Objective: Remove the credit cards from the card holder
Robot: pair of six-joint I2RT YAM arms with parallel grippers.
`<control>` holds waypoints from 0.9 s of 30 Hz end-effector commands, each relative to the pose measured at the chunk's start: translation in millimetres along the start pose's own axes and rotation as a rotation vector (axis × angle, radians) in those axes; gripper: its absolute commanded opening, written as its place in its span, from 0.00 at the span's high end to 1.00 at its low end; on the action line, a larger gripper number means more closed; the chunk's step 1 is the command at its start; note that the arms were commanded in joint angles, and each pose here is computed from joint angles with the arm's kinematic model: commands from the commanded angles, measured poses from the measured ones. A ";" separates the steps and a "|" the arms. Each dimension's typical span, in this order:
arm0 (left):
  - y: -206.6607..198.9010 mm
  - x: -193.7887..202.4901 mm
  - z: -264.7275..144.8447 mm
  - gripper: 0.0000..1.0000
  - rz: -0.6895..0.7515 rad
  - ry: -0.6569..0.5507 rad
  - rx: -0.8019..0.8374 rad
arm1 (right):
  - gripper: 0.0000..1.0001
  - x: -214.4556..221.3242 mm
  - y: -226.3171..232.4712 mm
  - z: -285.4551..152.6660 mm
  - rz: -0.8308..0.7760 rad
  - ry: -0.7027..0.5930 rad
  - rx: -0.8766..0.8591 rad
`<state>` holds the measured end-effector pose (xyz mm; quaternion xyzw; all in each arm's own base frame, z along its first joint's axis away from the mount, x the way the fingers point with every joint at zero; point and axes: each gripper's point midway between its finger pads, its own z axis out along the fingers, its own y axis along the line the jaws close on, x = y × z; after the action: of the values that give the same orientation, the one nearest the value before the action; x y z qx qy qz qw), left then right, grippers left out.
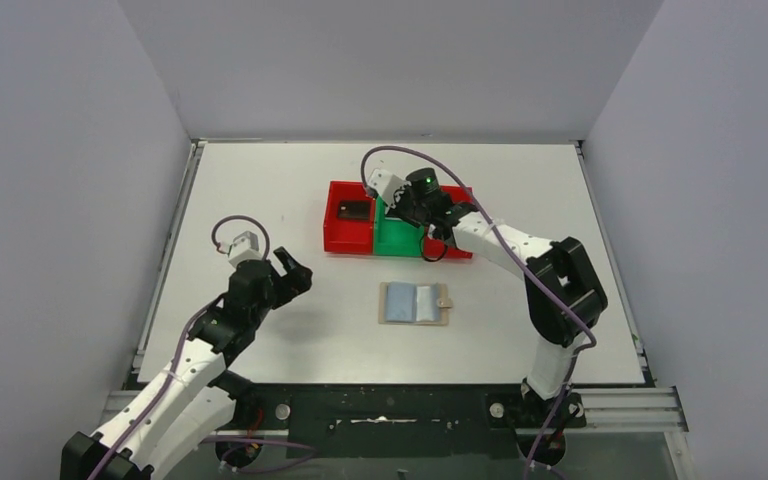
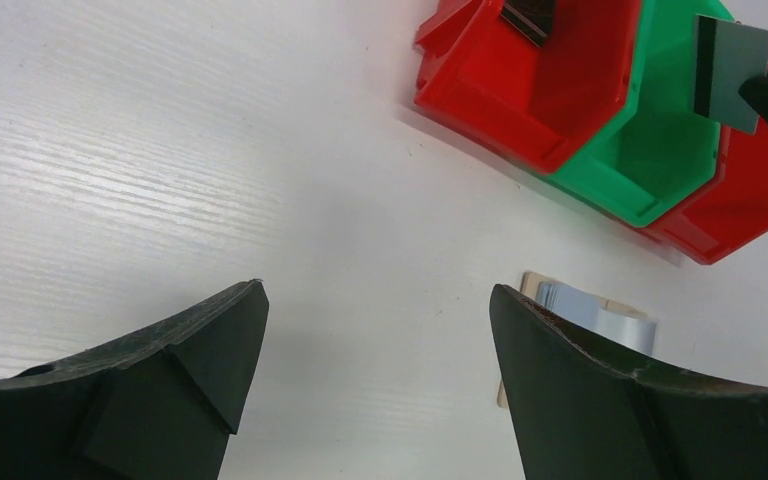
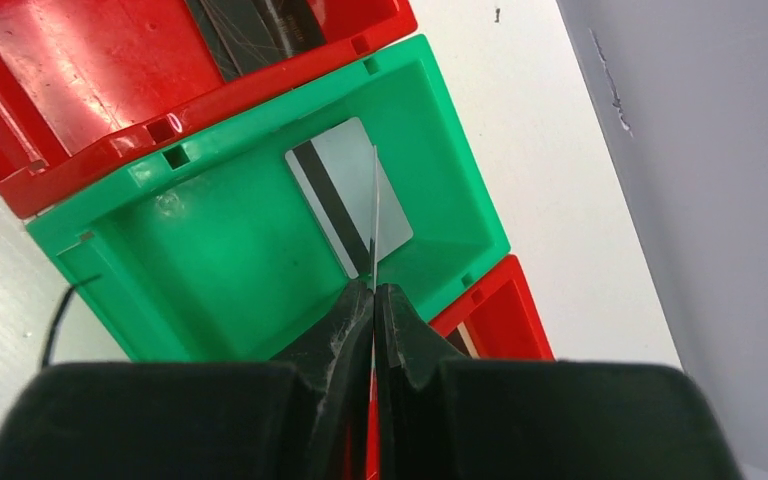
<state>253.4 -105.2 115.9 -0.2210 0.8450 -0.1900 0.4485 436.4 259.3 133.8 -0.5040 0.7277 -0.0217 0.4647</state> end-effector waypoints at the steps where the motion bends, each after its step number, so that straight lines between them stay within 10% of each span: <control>1: -10.7 -20.9 -7.9 0.17 0.004 -0.060 0.028 | 1.00 1.2 -14.2 11.5 -0.102 0.037 0.021; 27: -2.9 -26.5 -14.6 0.17 0.025 -0.084 0.005 | 1.00 24.0 -24.9 54.6 -0.401 0.067 -0.006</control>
<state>246.6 -93.6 119.1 -0.2131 0.8453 -0.1703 0.4594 471.1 252.8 85.2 -0.6342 0.6526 -0.1083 0.4002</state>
